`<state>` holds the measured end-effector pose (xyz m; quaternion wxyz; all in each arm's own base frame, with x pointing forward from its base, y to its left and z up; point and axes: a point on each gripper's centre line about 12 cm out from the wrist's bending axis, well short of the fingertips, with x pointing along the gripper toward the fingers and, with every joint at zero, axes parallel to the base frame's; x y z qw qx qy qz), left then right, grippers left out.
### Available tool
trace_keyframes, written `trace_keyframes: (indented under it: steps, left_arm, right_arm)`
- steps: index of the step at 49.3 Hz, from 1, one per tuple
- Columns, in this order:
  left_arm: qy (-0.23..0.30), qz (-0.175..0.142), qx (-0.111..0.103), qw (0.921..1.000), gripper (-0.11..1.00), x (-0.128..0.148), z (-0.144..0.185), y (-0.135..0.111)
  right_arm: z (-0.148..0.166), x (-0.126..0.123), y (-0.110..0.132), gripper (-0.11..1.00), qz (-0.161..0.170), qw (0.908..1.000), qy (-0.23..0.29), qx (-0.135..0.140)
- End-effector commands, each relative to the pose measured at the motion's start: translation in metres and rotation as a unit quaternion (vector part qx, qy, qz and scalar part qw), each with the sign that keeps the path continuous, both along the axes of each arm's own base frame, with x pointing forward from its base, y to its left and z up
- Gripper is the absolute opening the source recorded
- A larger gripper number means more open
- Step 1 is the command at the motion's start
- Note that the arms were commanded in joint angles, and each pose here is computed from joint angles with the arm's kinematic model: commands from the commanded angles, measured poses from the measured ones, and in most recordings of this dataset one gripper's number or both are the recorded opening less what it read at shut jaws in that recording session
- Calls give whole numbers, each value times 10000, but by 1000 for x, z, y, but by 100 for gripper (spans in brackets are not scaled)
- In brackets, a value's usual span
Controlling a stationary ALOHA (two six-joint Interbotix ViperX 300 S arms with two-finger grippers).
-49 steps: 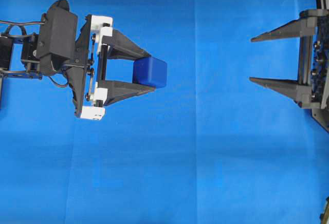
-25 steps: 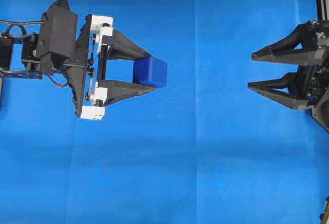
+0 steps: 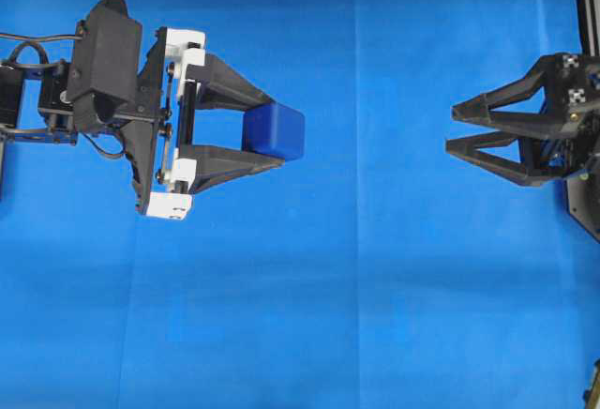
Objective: Handover the blue block to the right arm after grasping it with the left arm, then place it in the designated position.
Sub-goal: 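Open the right gripper and rotate it toward the held cube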
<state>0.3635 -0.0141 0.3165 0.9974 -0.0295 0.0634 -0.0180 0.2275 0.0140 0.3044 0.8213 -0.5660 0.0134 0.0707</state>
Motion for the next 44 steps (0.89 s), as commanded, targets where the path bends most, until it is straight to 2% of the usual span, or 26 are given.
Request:
trace_keyframes:
  steps: [1,44]
  left_arm:
    - [-191,-5,-23,9998,49,-1,11,0]
    - [-199,-5,-23,9998,49,-3,12,0]
  right_arm:
    - [11,2,0,96,15,9999,-124,-81]
    - [13,2,1,96,53,9998,-168,-129]
